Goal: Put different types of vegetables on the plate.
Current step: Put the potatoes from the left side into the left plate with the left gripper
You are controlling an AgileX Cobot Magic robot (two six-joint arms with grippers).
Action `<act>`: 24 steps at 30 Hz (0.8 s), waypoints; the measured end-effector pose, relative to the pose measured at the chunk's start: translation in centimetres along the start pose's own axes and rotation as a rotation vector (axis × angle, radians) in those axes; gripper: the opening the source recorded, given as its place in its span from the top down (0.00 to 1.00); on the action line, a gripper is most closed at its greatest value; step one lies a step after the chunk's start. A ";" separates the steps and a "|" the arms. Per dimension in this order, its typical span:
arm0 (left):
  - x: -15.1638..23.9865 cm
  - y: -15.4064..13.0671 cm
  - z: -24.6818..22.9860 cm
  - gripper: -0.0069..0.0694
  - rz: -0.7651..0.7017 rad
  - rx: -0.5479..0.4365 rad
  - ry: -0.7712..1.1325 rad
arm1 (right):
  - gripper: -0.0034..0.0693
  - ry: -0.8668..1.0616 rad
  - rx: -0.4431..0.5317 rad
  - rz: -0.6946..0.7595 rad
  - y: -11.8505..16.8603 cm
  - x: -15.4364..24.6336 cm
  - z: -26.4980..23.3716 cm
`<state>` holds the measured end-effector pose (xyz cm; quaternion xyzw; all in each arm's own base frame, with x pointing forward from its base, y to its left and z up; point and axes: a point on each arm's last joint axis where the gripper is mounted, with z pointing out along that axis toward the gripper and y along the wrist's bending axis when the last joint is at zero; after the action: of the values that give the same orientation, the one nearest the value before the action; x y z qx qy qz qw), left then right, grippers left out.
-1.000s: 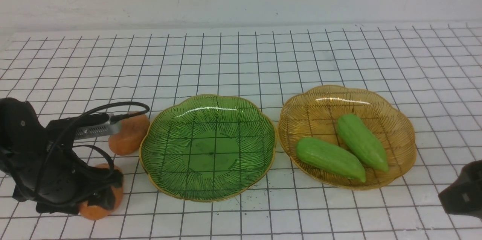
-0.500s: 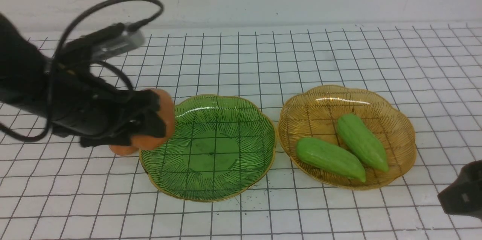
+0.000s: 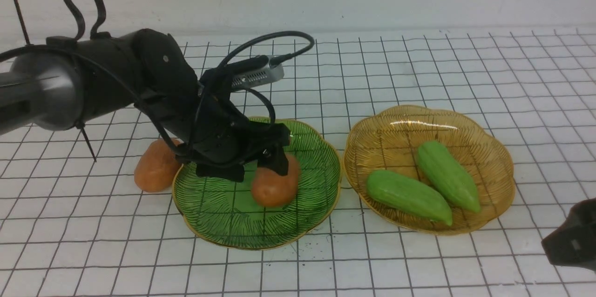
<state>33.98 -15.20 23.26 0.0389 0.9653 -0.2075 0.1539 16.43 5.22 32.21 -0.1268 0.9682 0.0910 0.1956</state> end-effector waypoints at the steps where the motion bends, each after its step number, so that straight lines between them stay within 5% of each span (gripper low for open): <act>1: -0.1 -0.1 -0.1 0.13 0.001 0.002 -0.003 | 0.32 0.000 0.000 0.000 0.0 0.0 0.0; 8: -2.0 0.1 -2.2 0.05 0.080 -0.034 -0.034 | 0.32 0.000 0.004 -0.002 0.0 0.0 0.0; 15: -4.9 5.9 -6.1 0.08 0.067 -0.237 -0.088 | 0.32 0.000 0.004 -0.002 0.0 0.0 0.0; 24: -5.9 12.0 -2.9 0.10 -0.076 -0.307 -0.047 | 0.32 0.000 0.004 -0.002 0.0 0.0 0.0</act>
<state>40.43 -3.11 22.90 -0.0264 0.9826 -0.0642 0.1724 16.44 5.19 32.21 -0.1273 0.9683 0.0889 0.1958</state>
